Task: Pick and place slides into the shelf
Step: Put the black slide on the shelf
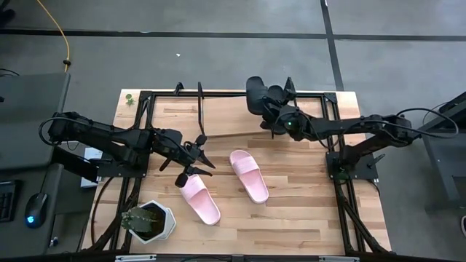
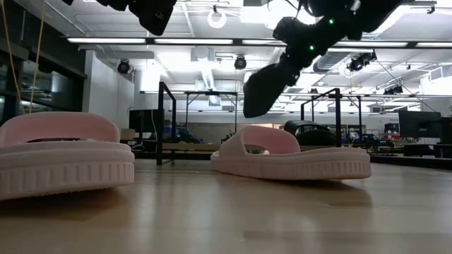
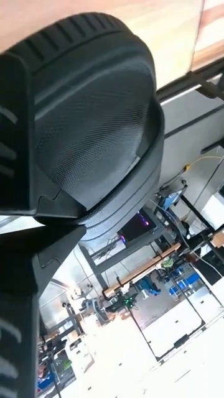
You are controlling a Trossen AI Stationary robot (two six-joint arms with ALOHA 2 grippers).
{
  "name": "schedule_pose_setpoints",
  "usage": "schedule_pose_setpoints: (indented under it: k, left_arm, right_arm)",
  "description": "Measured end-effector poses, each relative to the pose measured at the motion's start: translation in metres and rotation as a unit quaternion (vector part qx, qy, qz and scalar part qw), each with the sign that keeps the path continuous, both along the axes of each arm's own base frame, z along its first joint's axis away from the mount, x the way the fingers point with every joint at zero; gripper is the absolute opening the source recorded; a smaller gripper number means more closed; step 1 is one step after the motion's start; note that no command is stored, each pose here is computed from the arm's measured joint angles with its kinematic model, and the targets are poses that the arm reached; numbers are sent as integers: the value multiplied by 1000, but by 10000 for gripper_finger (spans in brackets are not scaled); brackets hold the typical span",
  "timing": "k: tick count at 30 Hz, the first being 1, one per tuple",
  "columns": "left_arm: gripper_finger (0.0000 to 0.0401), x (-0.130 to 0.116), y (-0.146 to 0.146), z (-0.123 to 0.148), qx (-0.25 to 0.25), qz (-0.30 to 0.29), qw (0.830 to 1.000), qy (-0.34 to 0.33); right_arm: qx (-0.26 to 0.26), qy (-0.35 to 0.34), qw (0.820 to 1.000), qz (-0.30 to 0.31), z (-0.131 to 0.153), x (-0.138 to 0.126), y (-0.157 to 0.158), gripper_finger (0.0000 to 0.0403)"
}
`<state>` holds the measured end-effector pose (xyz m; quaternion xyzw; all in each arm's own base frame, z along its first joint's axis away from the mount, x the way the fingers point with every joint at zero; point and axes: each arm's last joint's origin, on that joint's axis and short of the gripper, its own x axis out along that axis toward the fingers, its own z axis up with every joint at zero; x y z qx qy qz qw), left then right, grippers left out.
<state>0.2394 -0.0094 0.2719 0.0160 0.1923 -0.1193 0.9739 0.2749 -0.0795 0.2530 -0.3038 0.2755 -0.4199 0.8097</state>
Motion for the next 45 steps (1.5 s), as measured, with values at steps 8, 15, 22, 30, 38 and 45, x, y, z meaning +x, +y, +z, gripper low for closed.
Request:
schedule_pose_setpoints:
  k: [8, 15, 22, 30, 38, 45]
  left_arm:
    - [108, 0, 0, 0, 0, 0, 1000, 0]
    - [108, 0, 0, 0, 0, 0, 1000, 0]
    - [108, 0, 0, 0, 0, 0, 1000, 0]
    - [108, 0, 0, 0, 0, 0, 1000, 2]
    - [108, 0, 0, -1, 0, 0, 1000, 5]
    - [108, 0, 0, -1, 0, 0, 1000, 5]
  right_arm:
    - [1, -18, 1000, 7, -14, -4, 8, 0]
    - [0, 3, 1000, 1, -26, 2, 12, 0]
    - [1, 11, 1000, -2, -43, 13, 10, 0]
    - [4, 34, 999, -4, -57, 19, 9, 0]
    - [12, 81, 996, -23, -73, 18, 9, 0]
    - [20, 112, 993, -29, -79, 15, 10, 0]
